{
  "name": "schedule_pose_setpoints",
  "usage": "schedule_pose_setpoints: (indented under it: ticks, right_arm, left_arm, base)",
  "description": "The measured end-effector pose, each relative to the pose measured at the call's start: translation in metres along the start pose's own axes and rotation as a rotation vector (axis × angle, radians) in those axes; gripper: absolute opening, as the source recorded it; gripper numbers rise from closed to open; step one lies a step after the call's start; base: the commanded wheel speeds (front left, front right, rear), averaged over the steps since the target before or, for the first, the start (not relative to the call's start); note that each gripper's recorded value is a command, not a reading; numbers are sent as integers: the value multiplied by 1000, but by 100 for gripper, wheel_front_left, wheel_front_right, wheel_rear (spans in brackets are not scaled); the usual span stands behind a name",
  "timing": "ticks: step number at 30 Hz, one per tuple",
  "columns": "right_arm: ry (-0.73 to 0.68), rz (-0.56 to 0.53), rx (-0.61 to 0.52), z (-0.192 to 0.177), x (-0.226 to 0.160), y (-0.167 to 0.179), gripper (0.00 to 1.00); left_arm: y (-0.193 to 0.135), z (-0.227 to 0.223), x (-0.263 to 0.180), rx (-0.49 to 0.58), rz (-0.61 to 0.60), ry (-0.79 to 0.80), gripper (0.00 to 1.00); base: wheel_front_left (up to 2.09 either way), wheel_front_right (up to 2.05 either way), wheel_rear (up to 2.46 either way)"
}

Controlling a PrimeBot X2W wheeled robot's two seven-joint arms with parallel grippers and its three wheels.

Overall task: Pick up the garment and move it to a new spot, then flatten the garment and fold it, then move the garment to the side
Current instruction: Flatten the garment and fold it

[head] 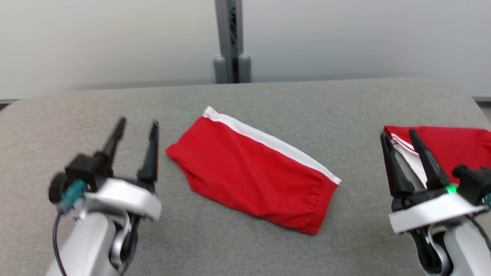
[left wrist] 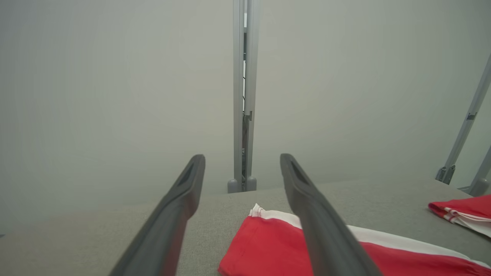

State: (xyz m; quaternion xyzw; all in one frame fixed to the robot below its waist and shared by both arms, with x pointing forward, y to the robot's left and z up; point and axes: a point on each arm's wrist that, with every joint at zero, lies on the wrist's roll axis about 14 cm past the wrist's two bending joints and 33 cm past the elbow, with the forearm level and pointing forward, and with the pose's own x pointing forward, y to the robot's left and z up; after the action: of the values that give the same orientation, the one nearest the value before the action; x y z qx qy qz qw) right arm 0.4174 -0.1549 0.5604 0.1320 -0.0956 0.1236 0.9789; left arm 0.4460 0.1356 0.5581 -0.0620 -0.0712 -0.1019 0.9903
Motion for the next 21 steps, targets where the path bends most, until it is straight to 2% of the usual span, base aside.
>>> schedule_pose_setpoints:
  ticks: [6, 9, 15, 21]
  right_arm:
    - [12, -17, 22, -13, -12, 13, 100]
    - [30, -27, 43, -21, -18, 17, 100]
    - [79, -26, 57, -39, -23, 23, 100]
    - [91, -25, 63, -44, -21, 24, 100]
  left_arm:
    - [13, -5, -56, -50, 111, -19, 100]
    - [16, -4, -75, -41, 144, -35, 100]
    - [19, -10, -94, -19, 171, -26, 100]
    - [23, -11, -95, -18, 175, -24, 100]
  base:
    - [0, 0, 0]
    - [0, 0, 0]
    - [0, 0, 0]
    - [0, 0, 0]
